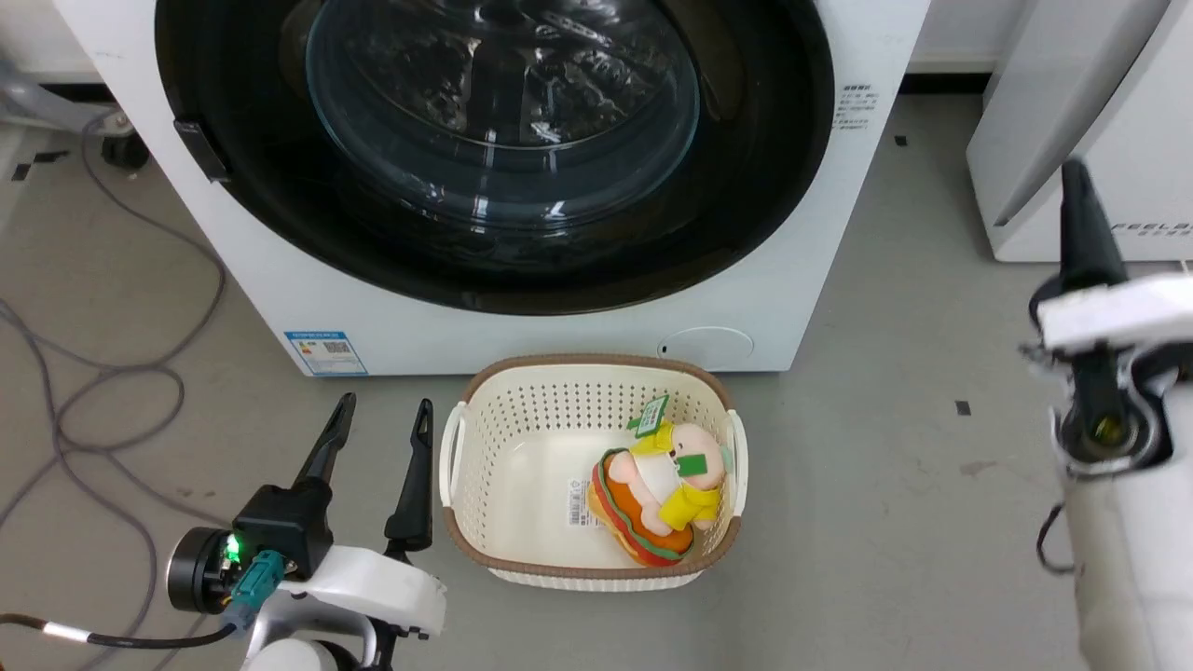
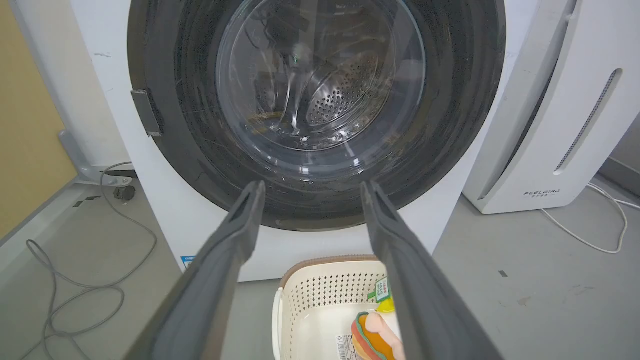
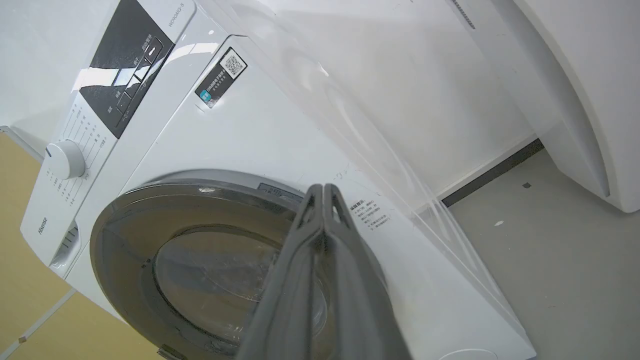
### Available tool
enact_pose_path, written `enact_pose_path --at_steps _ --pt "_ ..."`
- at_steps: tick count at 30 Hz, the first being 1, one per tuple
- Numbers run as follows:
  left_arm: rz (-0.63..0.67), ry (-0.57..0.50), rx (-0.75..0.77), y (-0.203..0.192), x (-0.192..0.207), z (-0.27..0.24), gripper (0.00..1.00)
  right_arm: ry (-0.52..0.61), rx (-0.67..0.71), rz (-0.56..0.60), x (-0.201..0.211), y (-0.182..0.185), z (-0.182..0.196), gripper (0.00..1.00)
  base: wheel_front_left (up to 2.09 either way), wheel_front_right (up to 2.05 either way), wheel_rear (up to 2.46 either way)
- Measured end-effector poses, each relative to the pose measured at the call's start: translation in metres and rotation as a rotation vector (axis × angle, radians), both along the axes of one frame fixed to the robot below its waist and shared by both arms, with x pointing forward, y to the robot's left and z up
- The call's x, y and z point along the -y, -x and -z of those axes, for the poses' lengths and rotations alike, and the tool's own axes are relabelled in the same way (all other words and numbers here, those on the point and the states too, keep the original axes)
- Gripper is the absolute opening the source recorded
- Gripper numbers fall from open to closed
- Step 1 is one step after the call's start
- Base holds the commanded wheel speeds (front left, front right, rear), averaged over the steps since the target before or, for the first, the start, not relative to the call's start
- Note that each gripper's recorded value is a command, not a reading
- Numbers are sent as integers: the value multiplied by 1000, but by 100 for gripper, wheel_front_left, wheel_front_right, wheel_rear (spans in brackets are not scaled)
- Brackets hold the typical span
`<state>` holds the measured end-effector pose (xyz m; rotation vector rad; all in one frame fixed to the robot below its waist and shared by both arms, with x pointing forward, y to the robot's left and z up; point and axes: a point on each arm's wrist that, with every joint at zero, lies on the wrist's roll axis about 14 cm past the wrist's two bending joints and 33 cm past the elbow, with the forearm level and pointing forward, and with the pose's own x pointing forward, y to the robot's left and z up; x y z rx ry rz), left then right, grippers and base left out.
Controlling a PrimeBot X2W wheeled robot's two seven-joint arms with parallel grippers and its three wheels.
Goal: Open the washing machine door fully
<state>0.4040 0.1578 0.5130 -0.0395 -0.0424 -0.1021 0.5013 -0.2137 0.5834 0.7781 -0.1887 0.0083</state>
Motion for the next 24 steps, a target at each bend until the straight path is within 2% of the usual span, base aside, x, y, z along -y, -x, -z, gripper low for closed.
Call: enact_pose_path --at_steps 10,24 --pt "-4 11 10 -11 -4 3 100 14 -43 -91 -14 -59 -26 0 0 0 0" --pt "-2 29 24 -28 -9 7 100 135 -221 -328 -76 -117 -37 0 0 0 0"
